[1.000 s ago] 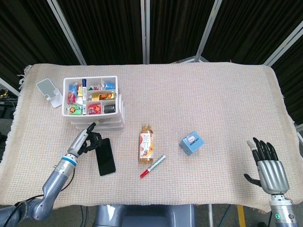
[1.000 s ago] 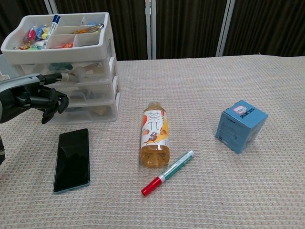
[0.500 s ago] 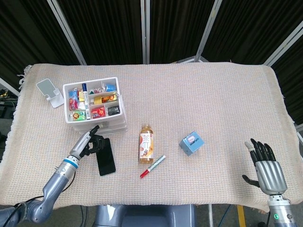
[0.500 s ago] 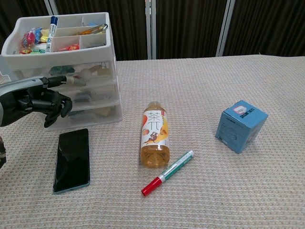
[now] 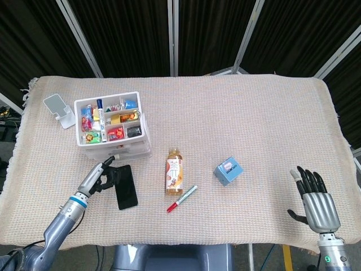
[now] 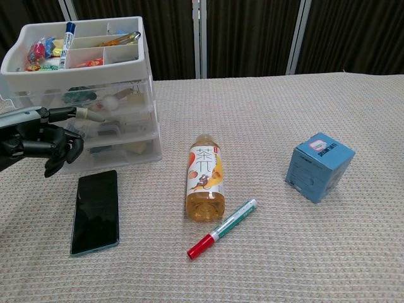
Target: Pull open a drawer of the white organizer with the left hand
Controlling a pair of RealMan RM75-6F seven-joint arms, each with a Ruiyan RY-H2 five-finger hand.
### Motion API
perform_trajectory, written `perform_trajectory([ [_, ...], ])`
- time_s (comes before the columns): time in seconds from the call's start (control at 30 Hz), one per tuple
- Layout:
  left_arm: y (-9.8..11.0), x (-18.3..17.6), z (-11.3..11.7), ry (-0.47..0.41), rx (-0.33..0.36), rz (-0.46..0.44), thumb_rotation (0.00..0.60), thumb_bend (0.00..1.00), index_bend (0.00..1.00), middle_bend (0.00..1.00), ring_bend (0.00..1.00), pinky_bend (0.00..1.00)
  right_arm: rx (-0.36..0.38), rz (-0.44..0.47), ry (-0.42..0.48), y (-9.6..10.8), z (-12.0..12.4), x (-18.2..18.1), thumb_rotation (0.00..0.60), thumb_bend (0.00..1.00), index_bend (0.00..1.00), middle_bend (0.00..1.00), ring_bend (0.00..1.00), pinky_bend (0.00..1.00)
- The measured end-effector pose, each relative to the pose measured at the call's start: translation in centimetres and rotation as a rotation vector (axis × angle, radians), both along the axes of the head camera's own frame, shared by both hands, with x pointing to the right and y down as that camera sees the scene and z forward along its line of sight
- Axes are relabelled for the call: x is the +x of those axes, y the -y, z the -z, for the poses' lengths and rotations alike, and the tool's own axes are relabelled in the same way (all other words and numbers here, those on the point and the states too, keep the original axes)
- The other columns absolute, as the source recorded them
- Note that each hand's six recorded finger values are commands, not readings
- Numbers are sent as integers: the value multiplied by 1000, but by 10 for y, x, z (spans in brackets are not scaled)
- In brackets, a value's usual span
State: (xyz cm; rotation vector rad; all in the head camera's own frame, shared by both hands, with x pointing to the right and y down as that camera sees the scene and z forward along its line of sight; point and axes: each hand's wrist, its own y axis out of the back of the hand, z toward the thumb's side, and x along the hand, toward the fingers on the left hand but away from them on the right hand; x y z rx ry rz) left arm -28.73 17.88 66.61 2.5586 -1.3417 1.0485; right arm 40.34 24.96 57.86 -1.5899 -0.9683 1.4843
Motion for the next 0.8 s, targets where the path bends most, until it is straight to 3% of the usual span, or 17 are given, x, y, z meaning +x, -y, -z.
perform_trajectory([
  [0.13,-2,-1,7,-12,19,-1,600,927,195,681,762,718,1,1,0,0,0,0,600,3,93,0,0,0],
  [0.27,-3,-5,15,29,80,-34,600,931,193,695,762,718,2,-6,4,0,1,0,600,3,93,0,0,0],
  [0.63,3,-12,49,357,322,-200,600,931,194,704,765,723,-6,6,1,-2,-1,-3,600,3,94,0,0,0],
  [0.8,12,-8,71,455,395,-227,600,932,205,712,769,737,-8,9,0,-2,-2,-3,600,3,93,0,0,0],
])
